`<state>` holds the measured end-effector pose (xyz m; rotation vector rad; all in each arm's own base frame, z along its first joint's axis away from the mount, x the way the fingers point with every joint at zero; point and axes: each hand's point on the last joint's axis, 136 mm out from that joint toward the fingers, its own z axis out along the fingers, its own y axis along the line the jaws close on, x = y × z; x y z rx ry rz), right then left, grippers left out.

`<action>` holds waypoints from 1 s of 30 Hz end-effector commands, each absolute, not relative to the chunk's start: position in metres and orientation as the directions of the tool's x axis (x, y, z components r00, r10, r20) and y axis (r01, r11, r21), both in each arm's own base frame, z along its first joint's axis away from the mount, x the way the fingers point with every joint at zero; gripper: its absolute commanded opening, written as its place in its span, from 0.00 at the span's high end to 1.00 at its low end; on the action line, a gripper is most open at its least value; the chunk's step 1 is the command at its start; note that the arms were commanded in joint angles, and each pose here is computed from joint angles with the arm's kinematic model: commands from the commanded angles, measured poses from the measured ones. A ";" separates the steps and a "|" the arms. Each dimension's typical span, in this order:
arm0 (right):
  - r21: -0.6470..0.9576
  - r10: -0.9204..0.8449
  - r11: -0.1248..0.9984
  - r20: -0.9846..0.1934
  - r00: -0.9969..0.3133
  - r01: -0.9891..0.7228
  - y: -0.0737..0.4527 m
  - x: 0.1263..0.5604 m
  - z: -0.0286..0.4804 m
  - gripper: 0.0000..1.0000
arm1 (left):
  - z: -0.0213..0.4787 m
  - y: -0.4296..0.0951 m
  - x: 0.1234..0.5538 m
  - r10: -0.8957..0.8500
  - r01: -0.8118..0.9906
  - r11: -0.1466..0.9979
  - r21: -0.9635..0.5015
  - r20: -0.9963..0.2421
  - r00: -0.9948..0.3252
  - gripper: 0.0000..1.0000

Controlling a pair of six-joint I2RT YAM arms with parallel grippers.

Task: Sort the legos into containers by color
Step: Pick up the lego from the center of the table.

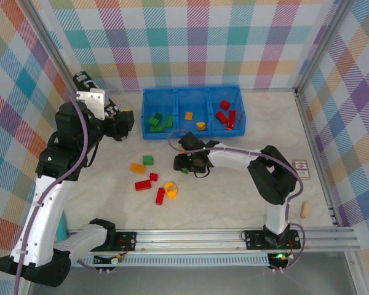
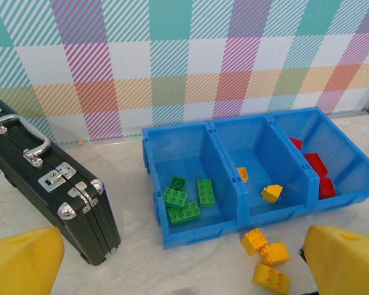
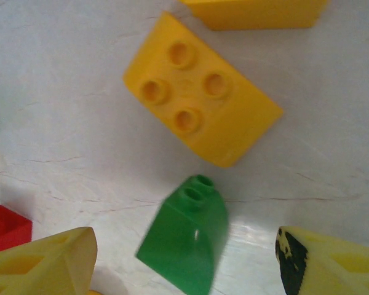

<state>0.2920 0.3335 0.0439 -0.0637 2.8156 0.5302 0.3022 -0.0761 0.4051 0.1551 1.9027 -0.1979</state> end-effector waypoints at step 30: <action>0.140 -0.334 0.879 -0.500 -0.799 -0.456 0.335 0.328 0.119 0.75 | 0.400 -0.072 0.319 0.012 0.150 0.988 -0.039 -0.946 -0.325 0.00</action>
